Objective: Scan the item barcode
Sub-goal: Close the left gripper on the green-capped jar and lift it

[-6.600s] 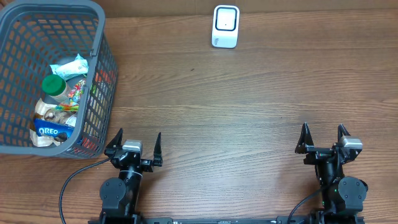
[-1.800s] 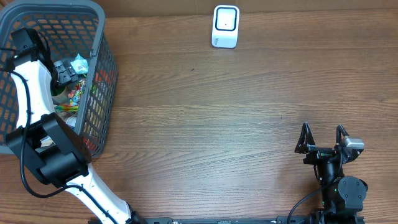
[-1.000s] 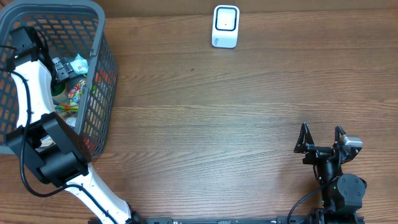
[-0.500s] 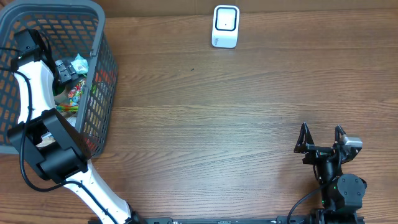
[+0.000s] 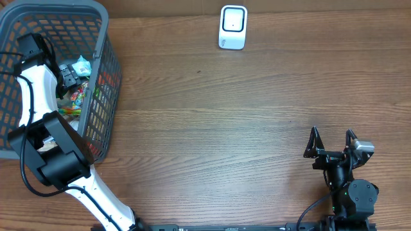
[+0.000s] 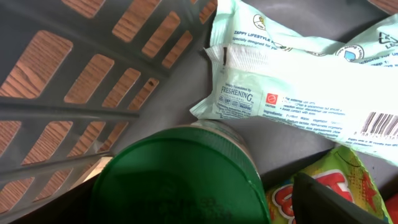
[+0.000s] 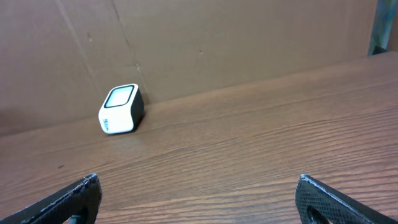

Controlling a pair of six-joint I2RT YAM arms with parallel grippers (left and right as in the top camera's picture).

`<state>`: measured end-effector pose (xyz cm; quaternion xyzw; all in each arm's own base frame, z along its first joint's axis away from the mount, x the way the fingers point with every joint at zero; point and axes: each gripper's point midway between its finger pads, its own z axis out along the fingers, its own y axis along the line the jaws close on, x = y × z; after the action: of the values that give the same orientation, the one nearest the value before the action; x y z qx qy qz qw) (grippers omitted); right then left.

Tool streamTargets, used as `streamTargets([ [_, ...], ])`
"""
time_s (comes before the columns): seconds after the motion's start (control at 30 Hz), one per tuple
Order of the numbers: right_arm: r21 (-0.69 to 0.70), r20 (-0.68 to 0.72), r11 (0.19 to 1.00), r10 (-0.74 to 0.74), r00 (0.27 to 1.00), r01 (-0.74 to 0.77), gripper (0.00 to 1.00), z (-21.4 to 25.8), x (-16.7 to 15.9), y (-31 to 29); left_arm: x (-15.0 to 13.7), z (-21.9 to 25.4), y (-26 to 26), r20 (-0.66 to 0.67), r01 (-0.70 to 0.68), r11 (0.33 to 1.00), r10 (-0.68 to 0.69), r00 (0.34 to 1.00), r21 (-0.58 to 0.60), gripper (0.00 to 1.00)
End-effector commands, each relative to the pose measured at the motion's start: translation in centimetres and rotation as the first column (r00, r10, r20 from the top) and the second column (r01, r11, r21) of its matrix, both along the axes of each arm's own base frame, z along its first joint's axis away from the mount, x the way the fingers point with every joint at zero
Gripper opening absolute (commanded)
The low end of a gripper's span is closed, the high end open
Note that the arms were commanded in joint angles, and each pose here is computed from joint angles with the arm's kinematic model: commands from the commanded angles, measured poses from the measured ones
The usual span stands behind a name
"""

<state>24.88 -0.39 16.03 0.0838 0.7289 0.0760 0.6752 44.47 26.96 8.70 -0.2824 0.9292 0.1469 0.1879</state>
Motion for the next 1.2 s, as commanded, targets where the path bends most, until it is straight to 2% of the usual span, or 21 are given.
streamTargets([
  [0.0, 0.005, -0.005, 1.000, 0.005, 1.000, -0.005, 1.00, -0.4, 0.0, 0.1, -0.2, -1.0, 0.0, -0.017, 0.010, 1.000, -0.010, 1.000, -0.013, 0.81],
  [0.57, 0.005, -0.005, 1.000, 0.005, 1.000, -0.005, 1.00, -0.4, 0.0, 0.1, -0.4, -1.0, -0.1, -0.025, 0.010, 1.000, -0.011, 1.000, -0.016, 0.64],
  [0.73, 0.005, -0.005, 1.000, 0.005, 1.000, -0.005, 1.00, -0.4, 0.0, 0.1, -0.7, -0.7, -0.3, -0.033, 0.007, 1.000, -0.008, 0.999, -0.022, 0.52],
  [0.87, 0.005, -0.005, 1.000, 0.005, 1.000, -0.005, 1.00, -0.4, 0.0, 0.1, -0.8, 0.5, -0.4, -0.014, 0.002, 1.000, -0.002, 1.000, -0.015, 0.41],
  [1.17, 0.005, -0.005, 1.000, 0.005, 1.000, -0.005, 1.00, -0.4, 0.0, 0.1, -1.5, 4.9, -0.9, 0.067, -0.057, 0.998, 0.057, 0.996, -0.008, 0.32],
])
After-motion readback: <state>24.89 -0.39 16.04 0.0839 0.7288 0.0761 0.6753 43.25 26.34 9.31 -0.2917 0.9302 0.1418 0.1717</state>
